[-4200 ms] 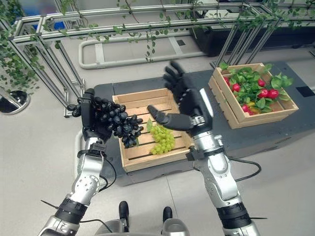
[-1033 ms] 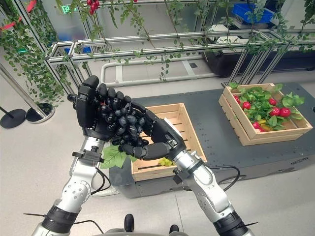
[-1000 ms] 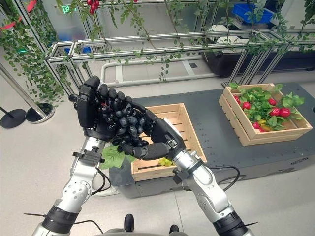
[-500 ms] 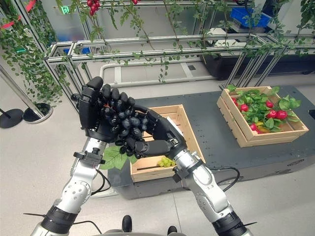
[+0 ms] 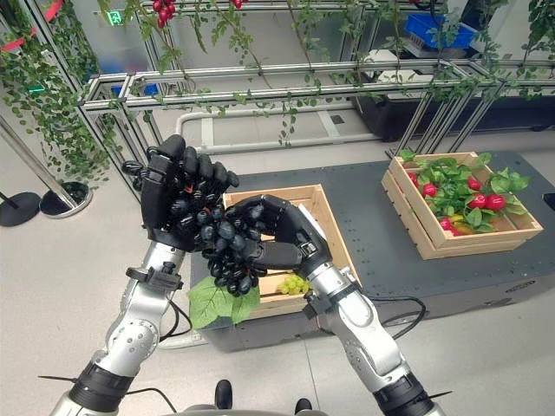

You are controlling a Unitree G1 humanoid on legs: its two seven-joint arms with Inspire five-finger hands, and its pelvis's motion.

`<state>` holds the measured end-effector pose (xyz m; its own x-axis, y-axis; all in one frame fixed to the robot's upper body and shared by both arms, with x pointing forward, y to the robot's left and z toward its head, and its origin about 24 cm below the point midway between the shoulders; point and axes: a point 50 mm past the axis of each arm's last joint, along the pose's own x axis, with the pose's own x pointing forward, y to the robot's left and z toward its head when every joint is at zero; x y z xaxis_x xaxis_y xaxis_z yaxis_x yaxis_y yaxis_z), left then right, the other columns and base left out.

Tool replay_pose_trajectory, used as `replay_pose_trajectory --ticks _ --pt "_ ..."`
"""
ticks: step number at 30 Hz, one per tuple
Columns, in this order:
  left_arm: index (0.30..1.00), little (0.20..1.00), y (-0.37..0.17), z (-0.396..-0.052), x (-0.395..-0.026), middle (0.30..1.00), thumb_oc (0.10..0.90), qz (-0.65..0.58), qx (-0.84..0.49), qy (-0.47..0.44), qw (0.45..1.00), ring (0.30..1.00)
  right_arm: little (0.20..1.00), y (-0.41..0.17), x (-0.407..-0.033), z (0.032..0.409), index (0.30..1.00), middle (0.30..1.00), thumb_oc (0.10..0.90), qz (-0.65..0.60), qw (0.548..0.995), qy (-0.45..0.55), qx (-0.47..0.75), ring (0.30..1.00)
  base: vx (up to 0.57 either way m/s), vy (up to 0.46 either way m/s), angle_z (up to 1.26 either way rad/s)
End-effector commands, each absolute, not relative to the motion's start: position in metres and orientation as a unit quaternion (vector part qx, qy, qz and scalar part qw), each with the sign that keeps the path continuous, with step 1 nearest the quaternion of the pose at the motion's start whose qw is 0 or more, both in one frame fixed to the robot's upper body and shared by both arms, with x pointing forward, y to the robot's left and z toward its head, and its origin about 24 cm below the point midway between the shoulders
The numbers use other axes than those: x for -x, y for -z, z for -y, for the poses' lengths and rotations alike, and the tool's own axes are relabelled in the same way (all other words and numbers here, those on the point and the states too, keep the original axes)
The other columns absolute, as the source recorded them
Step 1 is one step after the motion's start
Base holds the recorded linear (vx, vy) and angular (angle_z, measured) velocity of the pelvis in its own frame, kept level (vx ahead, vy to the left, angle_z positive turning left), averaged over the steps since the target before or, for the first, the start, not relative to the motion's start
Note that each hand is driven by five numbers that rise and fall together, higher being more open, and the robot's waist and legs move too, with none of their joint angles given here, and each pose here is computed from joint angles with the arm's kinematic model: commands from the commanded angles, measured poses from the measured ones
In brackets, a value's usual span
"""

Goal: Pick up the fruits from the basket on one side to the basket on the other side

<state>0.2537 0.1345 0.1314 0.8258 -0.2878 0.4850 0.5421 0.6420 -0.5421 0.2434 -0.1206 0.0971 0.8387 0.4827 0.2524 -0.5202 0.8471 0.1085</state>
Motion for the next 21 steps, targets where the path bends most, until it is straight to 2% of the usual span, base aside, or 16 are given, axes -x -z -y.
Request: replay_pose_trajectory --ticks 1,10,11,12,13,17,21 --pt "0.300 0.300 -0.194 -0.145 -0.241 0.300 0.400 0.372 0.310 0.257 0.836 0.300 0.300 -0.128 -0.247 0.132 0.300 0.300 0.400 0.213 0.952 -0.197 -0.093 0.300 0.00 0.000 0.00" --pt "0.300 0.300 -0.202 -0.149 -0.237 0.300 0.400 0.404 0.274 0.237 0.840 0.300 0.300 -0.124 -0.247 0.142 0.300 0.300 0.400 0.205 0.962 -0.155 -0.094 0.300 -0.01 -0.014 -0.03" --pt "0.394 0.394 -0.203 -0.148 -0.238 0.394 0.463 0.404 0.266 0.227 0.845 0.394 0.300 -0.124 -0.247 0.142 0.300 0.300 0.400 0.207 0.961 -0.151 -0.101 0.300 -0.02 -0.040 -0.03" --pt "0.585 0.585 -0.202 -0.150 -0.239 0.585 0.590 0.406 0.250 0.211 0.853 0.585 0.300 -0.125 -0.248 0.144 0.300 0.300 0.400 0.210 0.961 -0.142 -0.109 0.300 -0.02 -0.048 -0.03" --pt "0.900 0.900 -0.201 -0.152 -0.240 0.900 0.800 0.407 0.240 0.198 0.859 0.900 0.300 -0.125 -0.249 0.145 0.300 0.300 0.400 0.211 0.961 -0.137 -0.111 0.300 -0.01 -0.051 -0.03" --pt "0.900 0.900 -0.199 -0.162 -0.241 0.900 0.800 0.412 0.206 0.152 0.875 0.900 0.300 -0.127 -0.249 0.152 0.300 0.300 0.400 0.219 0.962 -0.114 -0.117 0.300 0.00 -0.054 -0.05" --pt "0.900 0.900 -0.197 -0.180 -0.242 0.900 0.800 0.420 0.147 0.062 0.893 0.900 0.300 -0.126 -0.247 0.159 0.300 0.300 0.400 0.225 0.962 -0.093 -0.125 0.300 0.00 -0.081 -0.03"
